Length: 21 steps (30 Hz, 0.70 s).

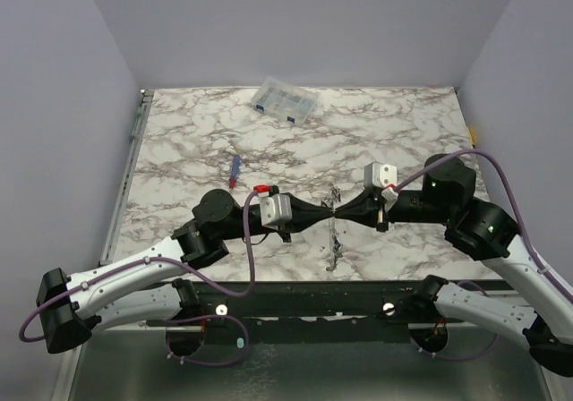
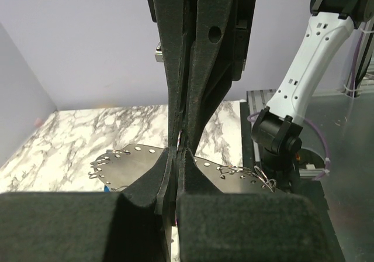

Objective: Put the keys on the keyring

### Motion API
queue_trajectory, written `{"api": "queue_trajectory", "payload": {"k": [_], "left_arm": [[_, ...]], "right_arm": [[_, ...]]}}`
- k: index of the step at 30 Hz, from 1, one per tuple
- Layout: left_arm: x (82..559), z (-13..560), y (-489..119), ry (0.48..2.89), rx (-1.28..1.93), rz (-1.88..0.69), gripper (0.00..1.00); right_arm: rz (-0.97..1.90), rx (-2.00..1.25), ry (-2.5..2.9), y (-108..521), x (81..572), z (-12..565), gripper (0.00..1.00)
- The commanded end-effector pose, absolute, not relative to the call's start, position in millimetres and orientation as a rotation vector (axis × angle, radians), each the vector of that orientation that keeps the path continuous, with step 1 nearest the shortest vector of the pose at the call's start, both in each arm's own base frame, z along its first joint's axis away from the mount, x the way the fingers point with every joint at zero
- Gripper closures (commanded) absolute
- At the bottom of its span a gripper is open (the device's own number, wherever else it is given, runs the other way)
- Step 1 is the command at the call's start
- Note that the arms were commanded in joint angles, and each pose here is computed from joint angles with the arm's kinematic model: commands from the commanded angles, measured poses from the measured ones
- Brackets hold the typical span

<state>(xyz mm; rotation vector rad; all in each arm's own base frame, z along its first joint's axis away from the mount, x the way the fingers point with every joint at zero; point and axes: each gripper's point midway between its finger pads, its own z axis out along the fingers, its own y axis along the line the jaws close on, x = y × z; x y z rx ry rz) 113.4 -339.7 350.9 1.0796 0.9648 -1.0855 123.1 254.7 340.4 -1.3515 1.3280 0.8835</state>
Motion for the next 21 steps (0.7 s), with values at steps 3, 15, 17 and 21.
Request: {"api": "queue_trajectory", "payload": {"k": [3,15,17,21], "left_arm": [[113.9,348.9,-341.1,0.973,1.081,-1.076,0.81],[121.2,353.9,-316.3,1.048,0.992,-1.014,0.01],[126.2,353.3,-308.7,1.090,0.952,-0.991,0.01],[139.1,348.8,-293.8,1.189,0.860,-0.940,0.01]], "right_arm": [[0.850,-1.344,1.267,260.7,130.1,331.1,0.99],[0.545,-1.230,1.162,236.5,163.5,312.3,0.99],[0.486,-1.214,1.125,230.8,167.2,310.4,1.00],[0.366,-1.198,1.085,220.3,177.3,301.5,1.00]]}}
